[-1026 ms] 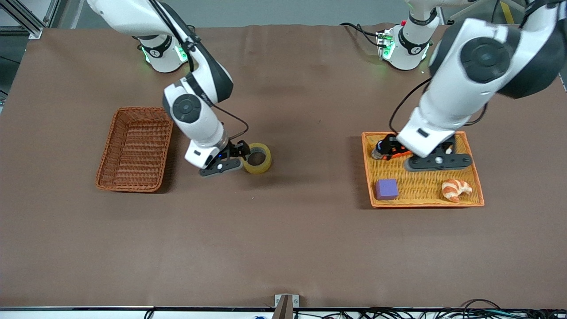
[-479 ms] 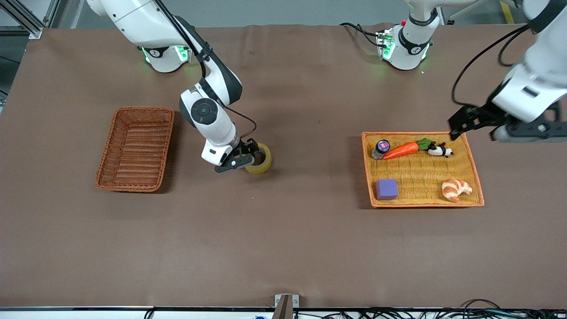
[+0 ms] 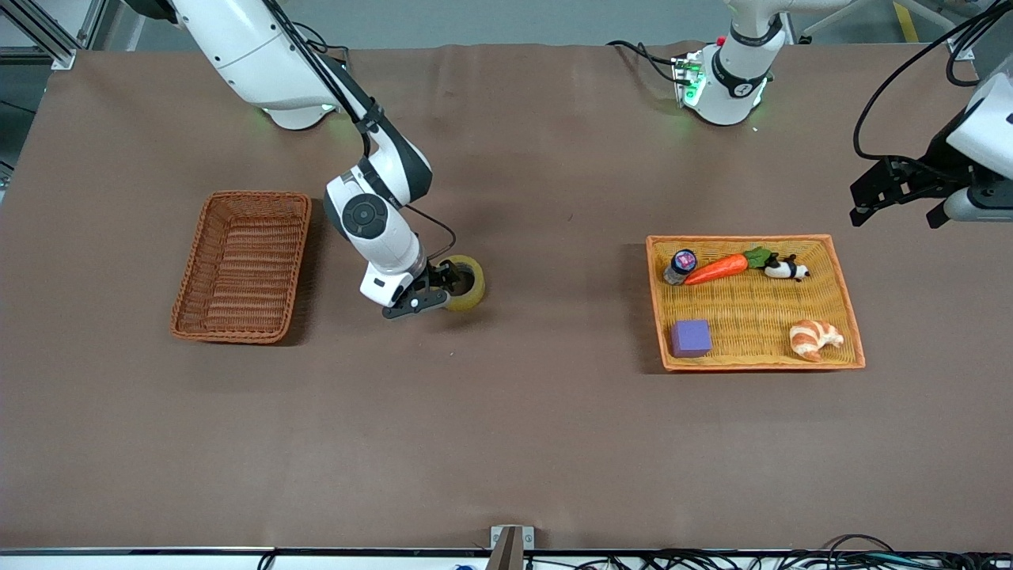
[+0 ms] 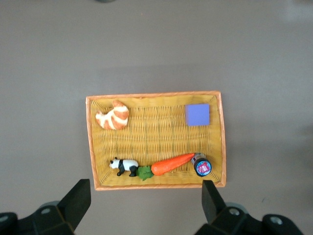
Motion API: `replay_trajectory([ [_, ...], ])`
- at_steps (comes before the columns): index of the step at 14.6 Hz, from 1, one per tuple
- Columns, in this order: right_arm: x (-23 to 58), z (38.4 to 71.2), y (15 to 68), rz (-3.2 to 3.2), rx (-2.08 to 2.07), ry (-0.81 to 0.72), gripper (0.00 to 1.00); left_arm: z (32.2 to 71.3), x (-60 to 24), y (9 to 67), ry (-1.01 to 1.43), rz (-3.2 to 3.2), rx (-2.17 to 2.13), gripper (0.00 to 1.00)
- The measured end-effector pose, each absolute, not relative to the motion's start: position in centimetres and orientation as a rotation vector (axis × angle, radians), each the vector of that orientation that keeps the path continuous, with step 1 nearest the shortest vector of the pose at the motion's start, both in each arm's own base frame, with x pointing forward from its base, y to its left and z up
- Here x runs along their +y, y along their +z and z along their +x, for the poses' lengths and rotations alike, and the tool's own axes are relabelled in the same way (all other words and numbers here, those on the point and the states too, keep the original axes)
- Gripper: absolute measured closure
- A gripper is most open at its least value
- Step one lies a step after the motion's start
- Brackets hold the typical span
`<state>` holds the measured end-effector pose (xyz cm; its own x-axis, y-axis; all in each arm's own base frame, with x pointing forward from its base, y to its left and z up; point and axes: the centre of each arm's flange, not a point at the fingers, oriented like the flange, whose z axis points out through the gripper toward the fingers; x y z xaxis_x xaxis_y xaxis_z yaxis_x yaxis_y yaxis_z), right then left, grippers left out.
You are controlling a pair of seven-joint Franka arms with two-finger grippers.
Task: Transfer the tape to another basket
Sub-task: 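Grasp the tape rim with the right gripper, then carry the tape over the brown basket with the right gripper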
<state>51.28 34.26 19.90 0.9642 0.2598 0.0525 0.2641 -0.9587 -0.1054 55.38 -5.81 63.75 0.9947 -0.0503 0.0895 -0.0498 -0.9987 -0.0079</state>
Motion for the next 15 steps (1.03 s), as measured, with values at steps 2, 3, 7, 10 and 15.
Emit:
replay_trajectory([
  [2, 34.6, 51.0, 19.6, -3.011, -0.426, -0.055, 0.06, 55.5, -5.6, 63.2, -0.115, -3.132, 0.071, 0.00],
  [3, 34.6, 50.9, 19.2, -3.015, -0.435, -0.049, 0.07, 55.6, -5.5, 63.0, -0.108, -3.132, 0.068, 0.00],
  [7, 34.7, 50.8, 18.4, -3.025, -0.391, -0.030, 0.51, 55.7, -5.5, 62.5, -0.088, -3.139, 0.067, 0.00],
  [10, 35.1, 50.8, 18.7, -3.053, -0.302, 0.027, 0.78, 55.7, -5.8, 62.2, -0.072, -3.161, 0.067, 0.00],
  [15, 35.3, 53.1, 22.8, -3.110, -0.256, 0.142, 0.78, 55.8, -5.9, 62.0, -0.076, -3.168, 0.068, 0.00],
])
